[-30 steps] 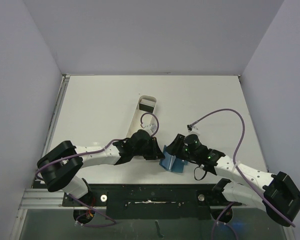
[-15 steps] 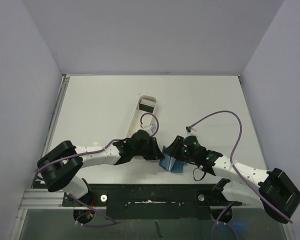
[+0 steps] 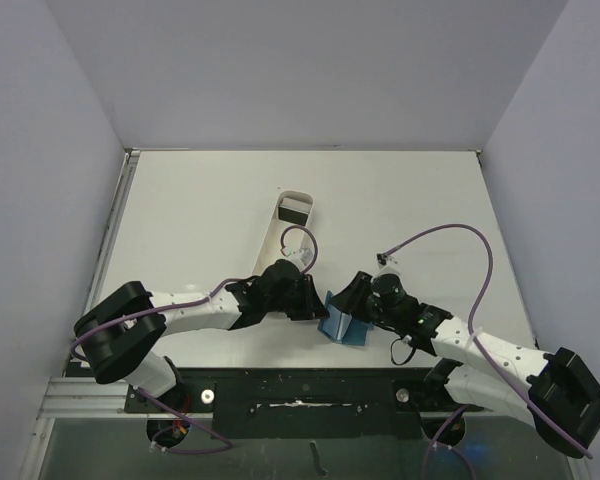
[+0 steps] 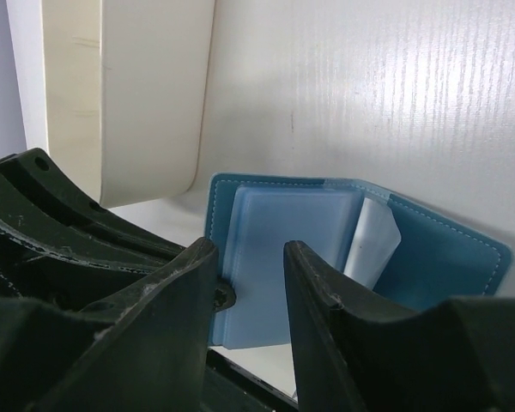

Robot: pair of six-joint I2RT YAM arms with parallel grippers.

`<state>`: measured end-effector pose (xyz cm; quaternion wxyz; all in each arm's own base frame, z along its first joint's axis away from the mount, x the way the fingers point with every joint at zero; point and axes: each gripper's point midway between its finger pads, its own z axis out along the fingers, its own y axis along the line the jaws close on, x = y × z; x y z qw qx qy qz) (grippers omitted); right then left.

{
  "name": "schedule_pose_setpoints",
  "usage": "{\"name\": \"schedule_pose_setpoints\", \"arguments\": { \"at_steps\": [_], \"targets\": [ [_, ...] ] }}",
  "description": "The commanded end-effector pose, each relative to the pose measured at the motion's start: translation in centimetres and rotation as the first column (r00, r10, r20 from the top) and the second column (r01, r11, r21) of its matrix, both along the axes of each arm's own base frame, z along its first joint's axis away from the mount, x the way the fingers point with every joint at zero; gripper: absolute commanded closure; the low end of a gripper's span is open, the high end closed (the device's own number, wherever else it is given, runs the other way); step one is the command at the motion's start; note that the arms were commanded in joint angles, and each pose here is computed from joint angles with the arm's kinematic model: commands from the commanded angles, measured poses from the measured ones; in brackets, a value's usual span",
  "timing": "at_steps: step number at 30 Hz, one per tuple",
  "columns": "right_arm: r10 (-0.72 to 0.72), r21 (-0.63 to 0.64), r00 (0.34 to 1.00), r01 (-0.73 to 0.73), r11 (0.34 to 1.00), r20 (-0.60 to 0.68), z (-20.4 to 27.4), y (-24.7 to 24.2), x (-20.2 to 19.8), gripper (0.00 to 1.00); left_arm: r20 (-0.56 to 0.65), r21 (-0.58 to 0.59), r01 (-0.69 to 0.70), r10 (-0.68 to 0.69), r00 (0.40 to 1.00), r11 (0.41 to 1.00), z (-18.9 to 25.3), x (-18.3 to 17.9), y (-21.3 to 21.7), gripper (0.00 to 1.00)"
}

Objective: Put the credit cards into the card holder
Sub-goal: Open the card holder at the center of the board.

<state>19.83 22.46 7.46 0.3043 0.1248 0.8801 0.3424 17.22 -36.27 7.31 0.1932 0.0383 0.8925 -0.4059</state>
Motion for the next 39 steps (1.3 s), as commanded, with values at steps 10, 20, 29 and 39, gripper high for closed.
{"name": "schedule_pose_setpoints", "arguments": {
  "at_steps": [10, 20, 29, 39],
  "targets": [
    [-0.021, 0.0, 1.0, 0.021, 1.0, -0.006, -0.9, 0.2, 0.7, 0.64, 0.041, -0.066, -0.002, 0.005, 0.999, 0.998, 1.9, 0.6, -1.1, 0.98],
    [-0.026, -0.019, 0.999, 0.025, 0.999, -0.039, -2.2, -0.2, 0.2, 0.65, 0.041, -0.064, -0.002, 0.005, 0.999, 0.998, 1.8, 0.6, -1.1, 0.91],
    [-0.038, -0.025, 0.998, 0.036, 0.999, -0.047, -2.6, -0.8, -0.2, 0.65, 0.042, -0.063, -0.002, 0.005, 0.999, 0.998, 1.8, 0.7, -1.1, 0.89],
    [-0.093, -0.114, 0.995, 0.087, 0.99, -0.043, -1.7, -2.9, -0.4, 0.63, 0.041, -0.053, -0.008, 0.01, 0.999, 0.999, 1.6, 0.7, -1.0, 1.0]
  ]
}}
